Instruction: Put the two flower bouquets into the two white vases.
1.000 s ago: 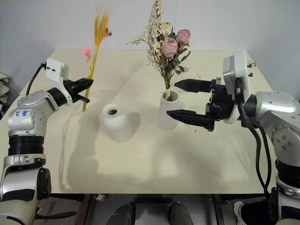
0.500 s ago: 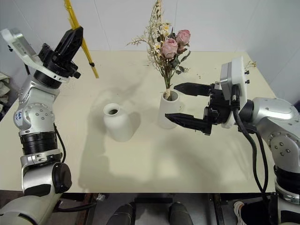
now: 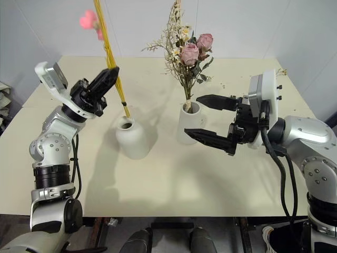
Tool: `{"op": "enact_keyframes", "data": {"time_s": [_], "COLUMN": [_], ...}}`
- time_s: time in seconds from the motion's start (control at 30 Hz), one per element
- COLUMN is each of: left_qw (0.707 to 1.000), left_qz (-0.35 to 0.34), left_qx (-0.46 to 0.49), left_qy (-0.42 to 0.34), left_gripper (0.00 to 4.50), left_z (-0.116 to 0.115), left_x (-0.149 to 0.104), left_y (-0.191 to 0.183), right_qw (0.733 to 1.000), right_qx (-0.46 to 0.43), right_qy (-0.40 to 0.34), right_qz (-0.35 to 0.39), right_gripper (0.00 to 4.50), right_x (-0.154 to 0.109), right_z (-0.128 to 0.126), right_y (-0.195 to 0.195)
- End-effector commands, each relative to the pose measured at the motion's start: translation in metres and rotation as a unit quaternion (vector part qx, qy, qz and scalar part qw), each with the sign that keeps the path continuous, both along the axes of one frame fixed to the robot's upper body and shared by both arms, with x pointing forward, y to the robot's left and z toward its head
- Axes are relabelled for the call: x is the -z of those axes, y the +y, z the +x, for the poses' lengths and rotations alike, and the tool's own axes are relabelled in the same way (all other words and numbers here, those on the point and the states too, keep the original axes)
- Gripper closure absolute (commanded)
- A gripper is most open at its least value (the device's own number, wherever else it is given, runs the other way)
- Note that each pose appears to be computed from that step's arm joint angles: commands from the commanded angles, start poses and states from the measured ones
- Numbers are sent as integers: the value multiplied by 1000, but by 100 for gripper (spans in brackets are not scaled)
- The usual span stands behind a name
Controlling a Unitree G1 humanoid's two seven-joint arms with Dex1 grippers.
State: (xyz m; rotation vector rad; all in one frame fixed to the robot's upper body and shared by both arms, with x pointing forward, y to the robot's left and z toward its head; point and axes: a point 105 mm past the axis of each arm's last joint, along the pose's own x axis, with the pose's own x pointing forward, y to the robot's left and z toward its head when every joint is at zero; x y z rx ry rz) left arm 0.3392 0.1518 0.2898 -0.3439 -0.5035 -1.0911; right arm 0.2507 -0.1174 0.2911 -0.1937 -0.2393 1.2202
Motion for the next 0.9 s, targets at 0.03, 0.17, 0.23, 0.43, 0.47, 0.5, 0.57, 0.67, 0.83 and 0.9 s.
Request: {"op": "enact_keyframes", "data": {"time_s": [0.03, 0.17, 0.23, 0.43, 0.47, 0.5, 0.57, 0.67, 0.83, 0.9], "left_qw": [1000, 1000, 999, 998, 997, 997, 996, 995, 994, 993], "left_qz": [11, 23, 30, 63, 71, 77, 86, 96, 107, 111], "left_qx": [-4, -9, -10, -20, -19, -19, -18, -18, -19, -18], "left_qy": [-26, -15, -13, 6, 6, 6, 5, 7, 17, 17], "left_gripper": [447, 447, 447, 447, 447, 447, 447, 447, 333, 270], "left_z": [-9, -8, -9, -11, -11, -11, -10, -11, -16, -20], "left_x": [-9, -3, 1, 19, 24, 28, 32, 37, 40, 39], "left_y": [1, 2, 3, 6, 4, 2, 1, 1, 4, 6], "right_qw": [999, 999, 999, 1000, 1000, 1000, 1000, 1000, 1000, 1000], "right_qx": [-2, 0, 0, 3, 2, 2, 1, 1, 1, 0], "right_qy": [-31, -29, -29, -26, -26, -26, -26, -27, -28, -28], "right_qz": [11, 13, 14, 14, 14, 14, 14, 13, 13, 13], "right_gripper": [0, 0, 0, 0, 0, 0, 0, 0, 0, 0], "right_x": [-11, -10, -10, -9, -9, -9, -10, -11, -12, -12], "right_z": [-9, -8, -8, -7, -7, -6, -6, -6, -5, -5], "right_y": [0, 0, 0, -1, 0, 0, 0, 0, -1, -1]}}
